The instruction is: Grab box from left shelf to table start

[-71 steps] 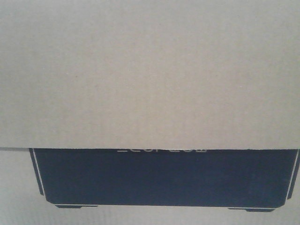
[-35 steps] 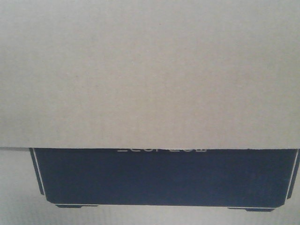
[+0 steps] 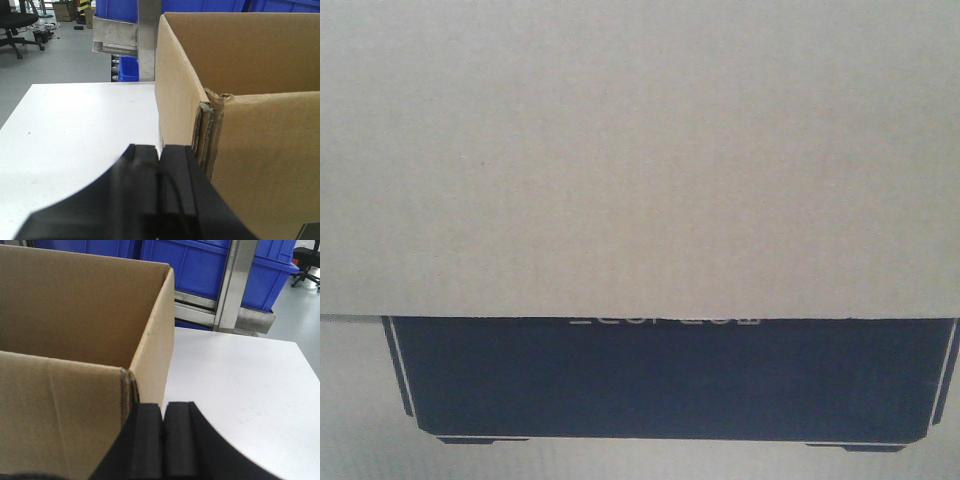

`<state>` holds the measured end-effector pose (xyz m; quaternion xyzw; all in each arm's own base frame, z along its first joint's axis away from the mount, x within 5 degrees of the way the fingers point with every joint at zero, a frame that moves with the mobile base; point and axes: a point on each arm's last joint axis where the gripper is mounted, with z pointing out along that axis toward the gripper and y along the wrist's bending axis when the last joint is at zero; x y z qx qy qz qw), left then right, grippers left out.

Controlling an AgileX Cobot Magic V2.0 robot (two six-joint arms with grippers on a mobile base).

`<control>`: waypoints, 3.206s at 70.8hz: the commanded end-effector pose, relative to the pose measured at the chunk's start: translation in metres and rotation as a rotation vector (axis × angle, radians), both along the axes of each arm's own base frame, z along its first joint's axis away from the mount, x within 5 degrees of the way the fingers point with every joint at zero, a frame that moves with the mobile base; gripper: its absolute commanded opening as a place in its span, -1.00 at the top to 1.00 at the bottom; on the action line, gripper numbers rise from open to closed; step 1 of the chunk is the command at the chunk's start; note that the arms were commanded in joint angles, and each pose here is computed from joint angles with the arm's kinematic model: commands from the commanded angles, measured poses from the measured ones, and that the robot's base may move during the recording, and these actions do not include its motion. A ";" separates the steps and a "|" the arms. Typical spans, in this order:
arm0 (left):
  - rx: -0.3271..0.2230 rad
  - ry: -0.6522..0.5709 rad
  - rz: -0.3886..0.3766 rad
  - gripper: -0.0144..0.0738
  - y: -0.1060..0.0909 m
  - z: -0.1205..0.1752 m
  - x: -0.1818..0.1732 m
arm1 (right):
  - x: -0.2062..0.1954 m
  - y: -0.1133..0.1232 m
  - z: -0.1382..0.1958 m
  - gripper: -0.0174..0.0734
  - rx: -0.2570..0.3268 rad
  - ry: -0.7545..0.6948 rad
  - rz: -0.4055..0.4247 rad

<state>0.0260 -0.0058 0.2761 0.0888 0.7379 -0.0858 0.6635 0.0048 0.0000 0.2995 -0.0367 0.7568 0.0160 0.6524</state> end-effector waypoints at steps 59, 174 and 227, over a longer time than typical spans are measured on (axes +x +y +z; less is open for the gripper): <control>-0.130 -0.174 0.156 0.91 0.001 -0.071 0.029 | -0.002 -0.001 0.015 0.49 -0.003 -0.114 -0.005; -0.131 -0.176 0.156 0.91 0.001 -0.071 0.029 | 0.049 -0.001 -0.086 0.49 0.134 -0.242 -0.094; -0.129 -0.168 0.156 0.91 0.001 -0.071 0.029 | 0.050 -0.001 -0.092 0.49 0.135 -0.210 -0.096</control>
